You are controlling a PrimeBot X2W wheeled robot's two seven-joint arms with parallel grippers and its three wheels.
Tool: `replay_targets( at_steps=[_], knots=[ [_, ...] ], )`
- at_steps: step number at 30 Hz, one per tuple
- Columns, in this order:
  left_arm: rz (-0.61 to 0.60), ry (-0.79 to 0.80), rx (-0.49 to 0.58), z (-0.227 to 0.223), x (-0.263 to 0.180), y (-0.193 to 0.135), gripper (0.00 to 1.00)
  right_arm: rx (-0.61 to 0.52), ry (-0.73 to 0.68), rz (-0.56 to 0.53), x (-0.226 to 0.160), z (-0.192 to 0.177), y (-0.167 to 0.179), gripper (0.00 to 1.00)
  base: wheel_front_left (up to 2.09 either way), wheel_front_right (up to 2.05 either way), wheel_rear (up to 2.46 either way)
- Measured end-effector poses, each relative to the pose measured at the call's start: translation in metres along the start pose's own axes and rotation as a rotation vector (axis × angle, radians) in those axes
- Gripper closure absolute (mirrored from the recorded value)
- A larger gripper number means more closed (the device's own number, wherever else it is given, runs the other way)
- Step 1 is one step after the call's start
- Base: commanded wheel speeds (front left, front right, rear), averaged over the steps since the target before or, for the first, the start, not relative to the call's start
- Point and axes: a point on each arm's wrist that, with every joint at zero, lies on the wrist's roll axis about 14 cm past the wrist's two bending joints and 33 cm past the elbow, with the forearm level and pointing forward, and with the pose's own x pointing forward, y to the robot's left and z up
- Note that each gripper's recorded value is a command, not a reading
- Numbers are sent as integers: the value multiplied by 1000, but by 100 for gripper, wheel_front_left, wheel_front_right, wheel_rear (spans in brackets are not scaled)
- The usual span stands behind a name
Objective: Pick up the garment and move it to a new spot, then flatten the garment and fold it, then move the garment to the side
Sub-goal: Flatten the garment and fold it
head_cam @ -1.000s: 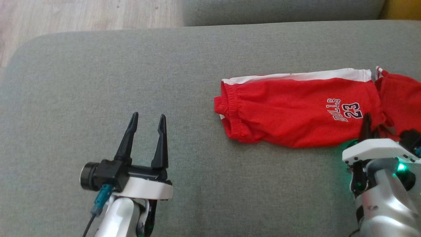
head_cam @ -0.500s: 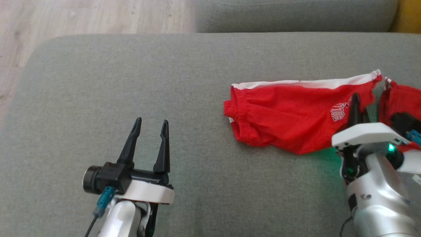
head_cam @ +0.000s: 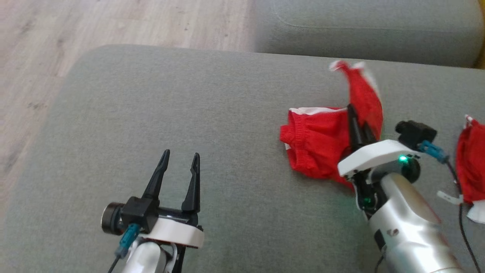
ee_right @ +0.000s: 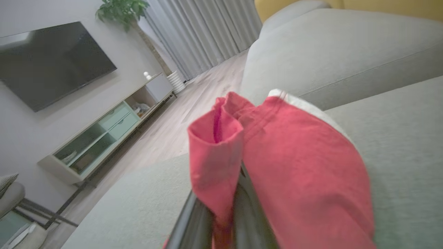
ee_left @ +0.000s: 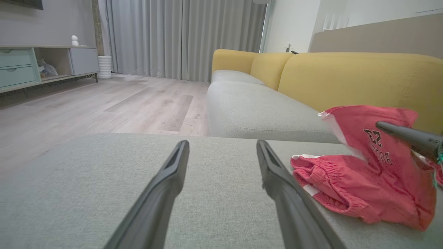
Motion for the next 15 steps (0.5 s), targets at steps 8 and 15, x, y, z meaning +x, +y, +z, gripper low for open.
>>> replay_targets(
  at_steps=[8, 15],
  knots=[
    [45, 2, 2, 0, -9, 13, 0, -47, 106, 153, 4, -34, 49, 100, 0, 0, 0],
    [54, 13, 3, -4, -9, 16, 0, -157, 222, 228, -3, -69, 62, 100, 0, 0, 0]
  ],
)
